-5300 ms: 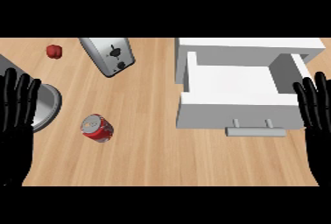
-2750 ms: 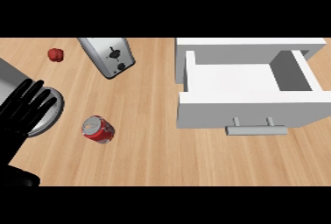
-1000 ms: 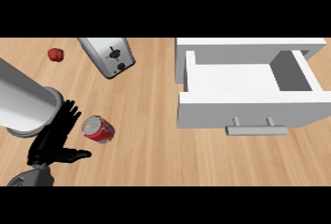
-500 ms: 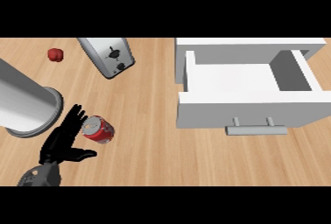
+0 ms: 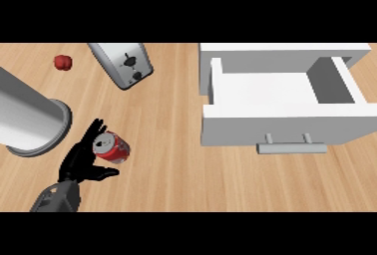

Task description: Pick up the can, place it into the drawer and close the drawer

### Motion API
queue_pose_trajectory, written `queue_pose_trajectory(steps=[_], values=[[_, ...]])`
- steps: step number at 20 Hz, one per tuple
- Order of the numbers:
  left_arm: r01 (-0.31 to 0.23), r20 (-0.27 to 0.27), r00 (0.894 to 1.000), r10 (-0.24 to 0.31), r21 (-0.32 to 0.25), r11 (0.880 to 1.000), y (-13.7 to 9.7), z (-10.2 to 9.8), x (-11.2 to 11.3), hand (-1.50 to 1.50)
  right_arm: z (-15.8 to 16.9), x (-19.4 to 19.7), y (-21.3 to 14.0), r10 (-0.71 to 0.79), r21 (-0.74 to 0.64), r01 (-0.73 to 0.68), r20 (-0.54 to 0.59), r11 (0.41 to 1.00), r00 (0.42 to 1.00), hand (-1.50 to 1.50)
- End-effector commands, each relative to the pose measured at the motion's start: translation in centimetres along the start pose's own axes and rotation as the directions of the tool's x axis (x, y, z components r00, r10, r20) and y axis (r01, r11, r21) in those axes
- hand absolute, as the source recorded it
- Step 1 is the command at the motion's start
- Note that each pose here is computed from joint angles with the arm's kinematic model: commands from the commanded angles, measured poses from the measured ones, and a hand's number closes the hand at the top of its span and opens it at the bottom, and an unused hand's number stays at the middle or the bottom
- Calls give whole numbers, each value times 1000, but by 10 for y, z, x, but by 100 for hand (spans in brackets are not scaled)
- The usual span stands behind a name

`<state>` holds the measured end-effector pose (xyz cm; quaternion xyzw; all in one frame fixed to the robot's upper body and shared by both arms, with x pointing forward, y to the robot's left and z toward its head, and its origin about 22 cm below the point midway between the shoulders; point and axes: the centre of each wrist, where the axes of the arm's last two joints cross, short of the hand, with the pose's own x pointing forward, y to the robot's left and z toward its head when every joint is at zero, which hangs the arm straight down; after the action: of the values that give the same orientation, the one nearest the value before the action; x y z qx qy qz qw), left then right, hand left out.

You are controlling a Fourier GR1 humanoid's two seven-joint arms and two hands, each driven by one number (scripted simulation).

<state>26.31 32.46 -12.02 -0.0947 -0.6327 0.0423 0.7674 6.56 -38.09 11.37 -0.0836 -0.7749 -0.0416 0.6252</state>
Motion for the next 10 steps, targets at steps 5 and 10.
queue_pose_trajectory(steps=[5,10], values=[[-93,-2,996,93,-38,995,-13,-19,7,150,9,6,4,-14,6,14,3,1000,1000,-150],[-137,-31,990,134,-138,981,-17,-19,3,150,3,8,13,-2,11,2,-7,1000,1000,-150]])
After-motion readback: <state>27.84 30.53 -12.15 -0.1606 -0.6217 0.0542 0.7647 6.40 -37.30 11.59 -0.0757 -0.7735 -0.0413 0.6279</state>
